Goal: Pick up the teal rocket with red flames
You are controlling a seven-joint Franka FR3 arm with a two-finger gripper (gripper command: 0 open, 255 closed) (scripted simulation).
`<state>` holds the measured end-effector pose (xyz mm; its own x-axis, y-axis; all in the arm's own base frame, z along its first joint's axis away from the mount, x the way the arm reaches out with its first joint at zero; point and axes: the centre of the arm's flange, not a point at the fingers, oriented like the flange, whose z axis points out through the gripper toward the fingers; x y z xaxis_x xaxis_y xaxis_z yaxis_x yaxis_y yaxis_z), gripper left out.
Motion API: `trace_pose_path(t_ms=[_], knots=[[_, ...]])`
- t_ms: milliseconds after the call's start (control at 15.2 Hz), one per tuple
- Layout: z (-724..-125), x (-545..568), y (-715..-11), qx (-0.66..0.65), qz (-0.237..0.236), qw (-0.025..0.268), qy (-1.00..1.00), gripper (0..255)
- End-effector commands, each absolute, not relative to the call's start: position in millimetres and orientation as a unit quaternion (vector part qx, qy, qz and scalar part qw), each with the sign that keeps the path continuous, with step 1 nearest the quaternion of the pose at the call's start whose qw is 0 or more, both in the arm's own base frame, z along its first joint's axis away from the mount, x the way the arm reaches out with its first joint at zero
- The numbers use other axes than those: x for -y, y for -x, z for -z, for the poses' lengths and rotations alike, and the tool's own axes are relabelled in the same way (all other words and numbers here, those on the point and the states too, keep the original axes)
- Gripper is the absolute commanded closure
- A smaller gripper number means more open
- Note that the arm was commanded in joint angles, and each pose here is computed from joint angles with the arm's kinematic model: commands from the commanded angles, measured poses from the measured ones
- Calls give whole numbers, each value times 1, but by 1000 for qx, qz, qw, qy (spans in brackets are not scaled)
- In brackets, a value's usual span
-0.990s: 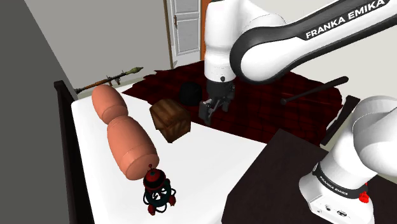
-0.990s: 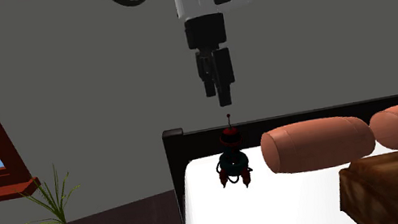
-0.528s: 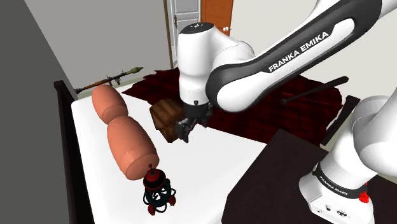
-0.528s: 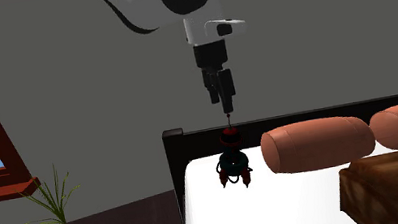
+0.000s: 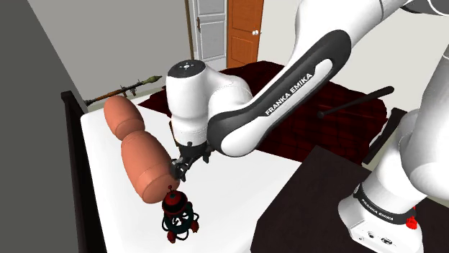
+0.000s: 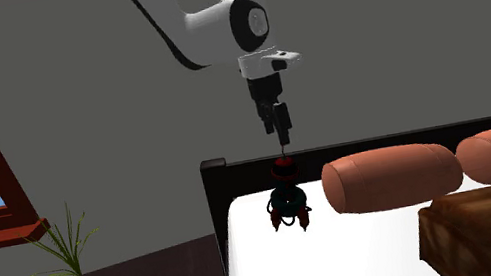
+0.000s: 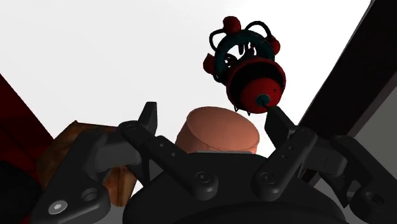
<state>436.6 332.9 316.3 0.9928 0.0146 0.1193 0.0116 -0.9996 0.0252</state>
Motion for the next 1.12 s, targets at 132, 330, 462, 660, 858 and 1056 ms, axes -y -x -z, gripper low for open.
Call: trace_pose_path(t_ms=[132,330,462,660,858,1056], knots=[[-291,-377,-453,-11,-71,5,-997,0],[-274,-405,-464,-13,-78,0,-997,0],[-263,-405,-464,-13,-78,0,-997,0],[-247,-405,-464,-13,-78,0,-997,0],[-234,-405,-464,-13,-78,0,-997,0],[-233,-404,-463,-13,-78,0,-997,255]])
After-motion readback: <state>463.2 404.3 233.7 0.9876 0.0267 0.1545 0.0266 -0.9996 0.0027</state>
